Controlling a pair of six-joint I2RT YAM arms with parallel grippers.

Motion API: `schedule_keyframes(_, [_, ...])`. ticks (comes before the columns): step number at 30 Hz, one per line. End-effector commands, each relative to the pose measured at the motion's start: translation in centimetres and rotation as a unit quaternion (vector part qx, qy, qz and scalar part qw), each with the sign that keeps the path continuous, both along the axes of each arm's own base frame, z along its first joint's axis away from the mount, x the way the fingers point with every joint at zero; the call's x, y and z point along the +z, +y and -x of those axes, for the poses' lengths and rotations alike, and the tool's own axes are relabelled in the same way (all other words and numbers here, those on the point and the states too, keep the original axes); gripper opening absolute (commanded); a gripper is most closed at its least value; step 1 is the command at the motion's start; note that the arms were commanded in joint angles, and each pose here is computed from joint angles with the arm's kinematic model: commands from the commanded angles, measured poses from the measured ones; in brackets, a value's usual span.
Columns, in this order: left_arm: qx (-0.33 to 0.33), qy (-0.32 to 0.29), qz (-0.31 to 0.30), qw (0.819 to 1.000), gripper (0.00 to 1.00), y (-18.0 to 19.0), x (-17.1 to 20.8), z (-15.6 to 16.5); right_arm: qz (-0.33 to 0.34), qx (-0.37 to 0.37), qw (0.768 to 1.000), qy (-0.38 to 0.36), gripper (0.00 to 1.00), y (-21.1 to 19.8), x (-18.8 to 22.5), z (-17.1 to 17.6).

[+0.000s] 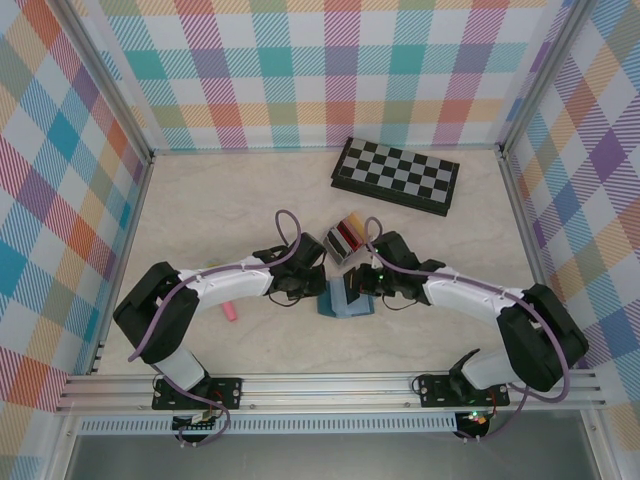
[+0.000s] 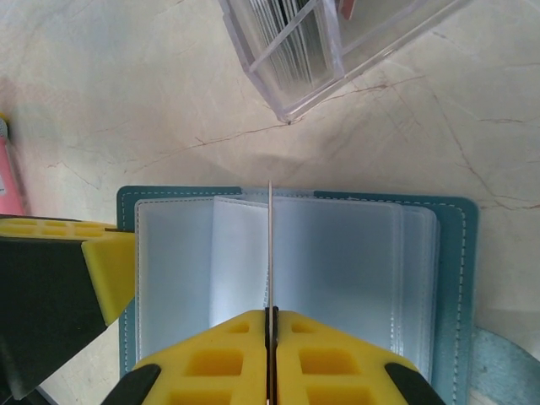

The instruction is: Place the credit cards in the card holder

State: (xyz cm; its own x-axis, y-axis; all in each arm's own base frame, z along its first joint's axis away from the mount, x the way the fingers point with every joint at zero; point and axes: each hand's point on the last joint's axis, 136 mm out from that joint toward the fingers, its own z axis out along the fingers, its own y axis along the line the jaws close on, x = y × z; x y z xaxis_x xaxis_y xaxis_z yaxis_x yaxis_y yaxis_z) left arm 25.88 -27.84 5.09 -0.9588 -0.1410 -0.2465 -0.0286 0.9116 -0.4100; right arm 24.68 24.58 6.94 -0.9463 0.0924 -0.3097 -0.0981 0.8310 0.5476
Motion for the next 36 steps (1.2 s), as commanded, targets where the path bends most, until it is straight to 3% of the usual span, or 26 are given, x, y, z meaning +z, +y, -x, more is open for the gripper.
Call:
schedule_keyframes(1, [0.008,0.013,0.0,1.0,0.0,0.4,-0.9,0.2,0.056,-0.034,0.998,0.007,0.09,-1.6,-0.3,-0.5])
schedule_keyframes(19, [0.005,0.014,0.0,1.0,0.0,0.4,-0.9,0.3,0.129,-0.049,0.989,-0.046,0.1,-4.5,2.4,-1.3])
schedule_keyframes(28, [0.004,0.016,0.002,1.0,0.0,0.2,-0.8,0.3,0.104,-0.038,0.994,-0.018,0.1,-3.3,0.5,-0.9])
schedule_keyframes(36, [0.001,0.018,0.002,1.0,0.0,0.1,-0.9,0.2,0.128,-0.038,0.991,-0.002,0.09,-3.9,-1.6,-0.5])
